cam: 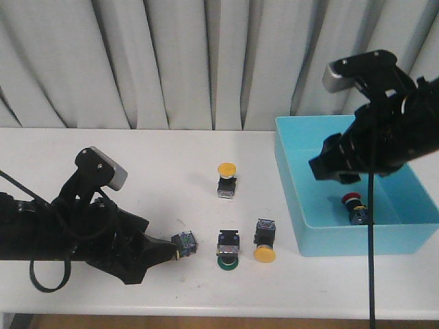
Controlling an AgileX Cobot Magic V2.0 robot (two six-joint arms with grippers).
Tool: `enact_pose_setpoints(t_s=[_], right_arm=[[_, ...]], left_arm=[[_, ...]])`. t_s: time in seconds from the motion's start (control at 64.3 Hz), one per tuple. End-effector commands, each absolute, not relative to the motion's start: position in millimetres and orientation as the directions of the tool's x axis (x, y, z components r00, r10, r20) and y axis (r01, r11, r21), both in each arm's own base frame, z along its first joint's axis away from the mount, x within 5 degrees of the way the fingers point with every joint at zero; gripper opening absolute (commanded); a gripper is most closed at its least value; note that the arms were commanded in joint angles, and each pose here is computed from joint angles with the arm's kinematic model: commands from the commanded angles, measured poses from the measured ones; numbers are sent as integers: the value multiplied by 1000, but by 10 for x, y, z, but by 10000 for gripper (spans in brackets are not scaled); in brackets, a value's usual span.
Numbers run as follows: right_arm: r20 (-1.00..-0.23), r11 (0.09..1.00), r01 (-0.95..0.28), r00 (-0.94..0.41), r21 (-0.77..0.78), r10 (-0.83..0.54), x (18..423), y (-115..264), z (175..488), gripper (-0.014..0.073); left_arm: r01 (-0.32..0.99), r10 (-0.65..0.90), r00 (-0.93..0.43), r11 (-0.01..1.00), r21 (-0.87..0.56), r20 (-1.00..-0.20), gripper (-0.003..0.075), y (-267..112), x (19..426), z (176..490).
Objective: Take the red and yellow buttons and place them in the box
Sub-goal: 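Release the red button in the box and raise the right gripper, then reach the left gripper to the yellow button and grasp it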
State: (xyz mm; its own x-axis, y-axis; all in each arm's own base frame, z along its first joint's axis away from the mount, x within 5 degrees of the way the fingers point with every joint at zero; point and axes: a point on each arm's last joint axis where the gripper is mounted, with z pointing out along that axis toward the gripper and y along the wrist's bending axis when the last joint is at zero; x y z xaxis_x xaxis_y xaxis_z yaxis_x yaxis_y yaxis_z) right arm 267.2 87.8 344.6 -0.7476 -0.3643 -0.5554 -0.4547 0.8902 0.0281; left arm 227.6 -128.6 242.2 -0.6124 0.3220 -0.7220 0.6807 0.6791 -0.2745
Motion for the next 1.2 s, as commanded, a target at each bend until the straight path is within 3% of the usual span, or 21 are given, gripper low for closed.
enact_pose_setpoints(t_s=[0.0, 0.047, 0.062, 0.156, 0.358, 0.544, 0.933, 1.182], right_arm=[[-658, 874, -485, -657, -5, -368, 2390, 915, 3524, 373], [-658, 860, -510, -642, -17, -394, 2283, 923, 3453, 373], [-654, 852, -523, -637, -22, -408, 2145, 901, 3335, 373], [-644, 852, -523, -645, -20, -411, 2079, 877, 3270, 373], [-647, 853, -521, -645, -17, -407, 2075, 874, 3267, 373], [-658, 855, -518, -637, -18, -401, 2085, 877, 3276, 373], [-676, 857, -515, -622, -25, -394, 2103, 880, 3291, 373], [-686, 858, -513, -613, -32, -392, 2113, 880, 3299, 373]], left_arm=[[671, 269, -586, 690, -271, -764, 524, -1293, 2304, 2580], [671, 278, -577, 697, -252, -768, 524, -1283, 2314, 2576], [680, 336, -532, 717, -156, -778, 524, -1245, 2348, 2558], [656, 361, -488, 753, -60, -795, 523, -1192, 2420, 2581], [630, 381, -432, 776, 29, -818, 520, -1264, 2657, 2698], [667, 400, -417, 745, 25, -816, 496, -1600, 2919, 2716], [678, 430, -463, 735, 2, -775, 490, -2348, 3514, 2441], [595, 421, -574, 804, -5, -702, 490, -2544, 3927, 2284]])
